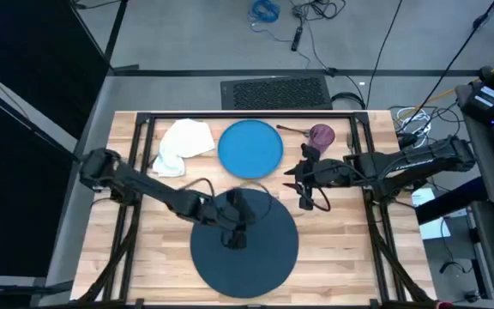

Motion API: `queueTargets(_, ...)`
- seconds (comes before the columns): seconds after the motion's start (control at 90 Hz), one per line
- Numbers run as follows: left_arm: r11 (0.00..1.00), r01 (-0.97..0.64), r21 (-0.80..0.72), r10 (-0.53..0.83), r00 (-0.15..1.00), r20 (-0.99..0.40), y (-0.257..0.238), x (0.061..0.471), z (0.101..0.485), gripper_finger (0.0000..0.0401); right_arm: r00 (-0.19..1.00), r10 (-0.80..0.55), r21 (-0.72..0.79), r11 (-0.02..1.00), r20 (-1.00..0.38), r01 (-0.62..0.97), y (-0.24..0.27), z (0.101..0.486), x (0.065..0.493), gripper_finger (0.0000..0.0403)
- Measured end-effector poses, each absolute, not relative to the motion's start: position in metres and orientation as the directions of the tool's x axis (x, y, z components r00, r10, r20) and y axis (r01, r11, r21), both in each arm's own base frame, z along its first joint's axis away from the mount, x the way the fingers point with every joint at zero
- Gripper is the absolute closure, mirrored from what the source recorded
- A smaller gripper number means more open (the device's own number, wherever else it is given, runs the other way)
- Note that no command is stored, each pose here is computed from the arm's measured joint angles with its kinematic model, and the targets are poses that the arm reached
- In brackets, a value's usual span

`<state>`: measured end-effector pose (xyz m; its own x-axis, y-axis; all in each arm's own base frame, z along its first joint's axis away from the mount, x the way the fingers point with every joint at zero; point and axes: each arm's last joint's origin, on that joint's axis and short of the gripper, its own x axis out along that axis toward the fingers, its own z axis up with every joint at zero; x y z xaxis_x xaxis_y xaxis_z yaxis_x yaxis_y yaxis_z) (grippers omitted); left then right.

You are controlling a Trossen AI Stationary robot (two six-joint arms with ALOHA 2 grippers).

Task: Set table place
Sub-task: Put the light blue plate on top of the blue table mat

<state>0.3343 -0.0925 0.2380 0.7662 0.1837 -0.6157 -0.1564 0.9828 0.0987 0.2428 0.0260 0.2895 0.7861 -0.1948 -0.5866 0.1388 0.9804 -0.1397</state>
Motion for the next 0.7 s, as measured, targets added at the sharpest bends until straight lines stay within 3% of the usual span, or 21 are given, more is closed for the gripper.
queueTargets(0.211, 0.932, -0.269, 0.242, 0.361, 0.720, -0.593, -0.045, 0.307, 0.257, 0.0333, 0.757, -0.203, -0.165, 0.978, -0.621, 0.127, 0.027, 0.274, 0.258, 0.0264)
queueTargets(0.333, 0.882, -0.403, 0.245, 0.465, 0.659, -0.591, -0.004, 0.291, 0.253, 0.0333, 0.776, -0.200, -0.231, 0.970, -0.598, 0.072, 0.028, 0.269, 0.270, 0.0264)
queueTargets(0.456, 0.803, -0.566, 0.186, 0.557, 0.602, -0.571, 0.042, 0.277, 0.250, 0.0333, 0.805, -0.198, -0.292, 0.956, -0.559, 0.032, 0.028, 0.268, 0.278, 0.0264)
queueTargets(0.7, 0.694, -0.713, -0.102, 0.524, 0.597, -0.608, 0.136, 0.256, 0.246, 0.0333, 0.838, -0.193, -0.324, 0.946, -0.511, 0.020, 0.019, 0.274, 0.282, 0.0264)
